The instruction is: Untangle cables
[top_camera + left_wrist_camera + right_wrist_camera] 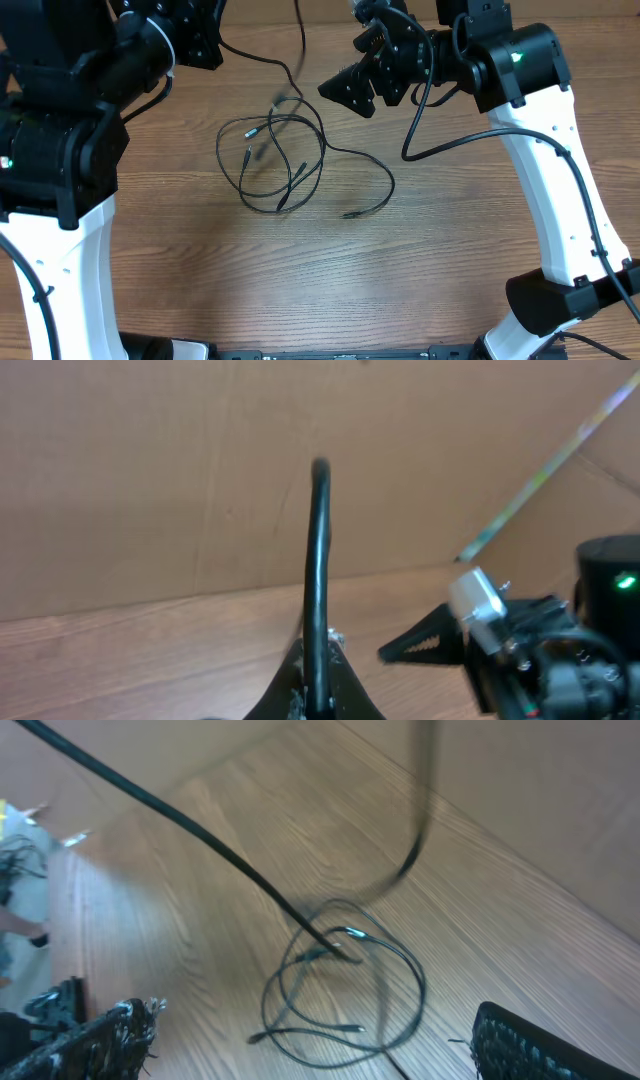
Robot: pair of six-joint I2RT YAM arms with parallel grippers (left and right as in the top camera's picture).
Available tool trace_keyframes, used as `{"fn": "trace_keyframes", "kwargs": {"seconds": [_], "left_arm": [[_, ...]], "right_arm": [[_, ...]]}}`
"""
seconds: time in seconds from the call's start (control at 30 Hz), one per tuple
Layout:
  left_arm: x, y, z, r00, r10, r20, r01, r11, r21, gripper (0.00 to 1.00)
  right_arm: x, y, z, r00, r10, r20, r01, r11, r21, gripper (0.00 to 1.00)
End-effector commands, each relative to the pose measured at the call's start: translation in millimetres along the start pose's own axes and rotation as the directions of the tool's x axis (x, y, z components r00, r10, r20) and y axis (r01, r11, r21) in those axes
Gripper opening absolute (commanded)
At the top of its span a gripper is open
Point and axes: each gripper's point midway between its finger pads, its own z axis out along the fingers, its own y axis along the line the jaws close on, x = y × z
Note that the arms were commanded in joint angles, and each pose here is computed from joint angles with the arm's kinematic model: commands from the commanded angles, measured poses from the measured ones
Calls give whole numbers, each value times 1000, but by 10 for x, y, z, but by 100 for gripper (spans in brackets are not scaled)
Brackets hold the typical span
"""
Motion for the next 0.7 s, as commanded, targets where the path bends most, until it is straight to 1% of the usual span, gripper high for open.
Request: {"fn": "trace_keyframes", "kwargs": {"seconds": [0.0,0.1,0.3,0.37,0.47,0.57,0.67], "left_arm": [[-144,3,-147,997,-48,59,50,998,-32,4],[-101,53,-112,998,-50,42,52,997,-52,4],[2,-66,-20,997,-74,-11,74,997,21,4],[30,-47,5,996,-89,-22,90,996,11,4],[81,3,60,982,-183,-41,183,983,-10,4],[163,40,155,948,-309,-73,308,951,-26,4],[246,69,280,925,-366,-103,363,931,-43,4]], "right_arm": [[-24,109,92,1000,3,27,0,994,-112,100],[-78,174,88,999,-5,54,14,988,-152,100],[-172,152,87,995,-38,92,51,988,-143,100],[-202,201,77,993,-42,109,60,983,-171,100],[-230,242,67,991,-53,126,78,978,-195,100],[-252,295,60,987,-73,142,103,970,-218,100],[-279,449,46,977,-117,177,164,946,-281,100]]}}
